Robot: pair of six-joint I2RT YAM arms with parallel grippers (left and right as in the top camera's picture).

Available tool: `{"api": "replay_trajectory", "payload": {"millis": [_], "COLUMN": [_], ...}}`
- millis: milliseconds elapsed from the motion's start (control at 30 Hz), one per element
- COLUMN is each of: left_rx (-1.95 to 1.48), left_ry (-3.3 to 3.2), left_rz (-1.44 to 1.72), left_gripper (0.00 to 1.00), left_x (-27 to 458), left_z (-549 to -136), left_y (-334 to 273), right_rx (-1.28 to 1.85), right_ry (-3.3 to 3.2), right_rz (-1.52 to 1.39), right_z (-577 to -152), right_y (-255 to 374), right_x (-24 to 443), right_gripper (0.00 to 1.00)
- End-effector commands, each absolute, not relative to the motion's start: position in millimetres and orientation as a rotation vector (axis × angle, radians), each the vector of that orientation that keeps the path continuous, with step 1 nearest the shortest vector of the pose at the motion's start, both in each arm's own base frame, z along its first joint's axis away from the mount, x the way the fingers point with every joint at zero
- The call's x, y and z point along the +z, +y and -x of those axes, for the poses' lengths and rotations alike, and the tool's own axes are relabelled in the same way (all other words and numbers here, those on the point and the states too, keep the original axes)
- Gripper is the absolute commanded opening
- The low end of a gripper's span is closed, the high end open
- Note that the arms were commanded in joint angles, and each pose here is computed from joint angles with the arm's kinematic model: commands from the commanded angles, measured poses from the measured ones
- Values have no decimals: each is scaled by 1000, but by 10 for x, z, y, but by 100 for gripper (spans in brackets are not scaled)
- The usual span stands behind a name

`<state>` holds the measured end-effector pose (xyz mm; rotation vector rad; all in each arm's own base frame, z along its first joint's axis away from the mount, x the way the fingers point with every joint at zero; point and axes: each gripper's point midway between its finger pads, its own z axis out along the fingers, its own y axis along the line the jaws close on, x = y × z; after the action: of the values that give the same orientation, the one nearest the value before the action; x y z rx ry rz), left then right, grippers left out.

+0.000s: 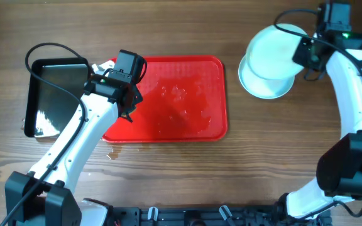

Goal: Clean dirty plates on tray and stack at the side
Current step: 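Lift the plate with the right gripper and stack it on the clean plates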

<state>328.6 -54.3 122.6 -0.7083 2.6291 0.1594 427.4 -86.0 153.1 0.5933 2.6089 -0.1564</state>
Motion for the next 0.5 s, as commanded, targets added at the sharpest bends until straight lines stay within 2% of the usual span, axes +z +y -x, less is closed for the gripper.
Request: {"api": "replay_trajectory", "payload": {"millis": [0,167,233,300,367,467], "left_rx": [147,140,140,140,140,140], "left_ry": [2625,2617,2618,2618,2618,2619], "left_rz": [706,706,706,706,706,706], "left_gripper": [4,4,4,4,4,4], "left_x": [1195,1202,1201,1201,1201,1200], "left_z": [-3318,-3339,-3338,-3338,-3338,-3335], "left_y": [-566,-572,-573,-573,-573,-572], "right_rx": [-85,-45,5,87,198,275], "right_ry": [2609,2592,2592,2592,2599,2602], "right_rz": [-659,-649,-641,-620,-589,-563], "right_z": [-4210,-4237,-4257,-4291,-4313,-4325], "right_y": [-937,-908,-848,-746,-602,-484], "right_x": [1284,1108,1097,1106,1116,1128], "right_gripper": [5,17,33,62,64,62]}}
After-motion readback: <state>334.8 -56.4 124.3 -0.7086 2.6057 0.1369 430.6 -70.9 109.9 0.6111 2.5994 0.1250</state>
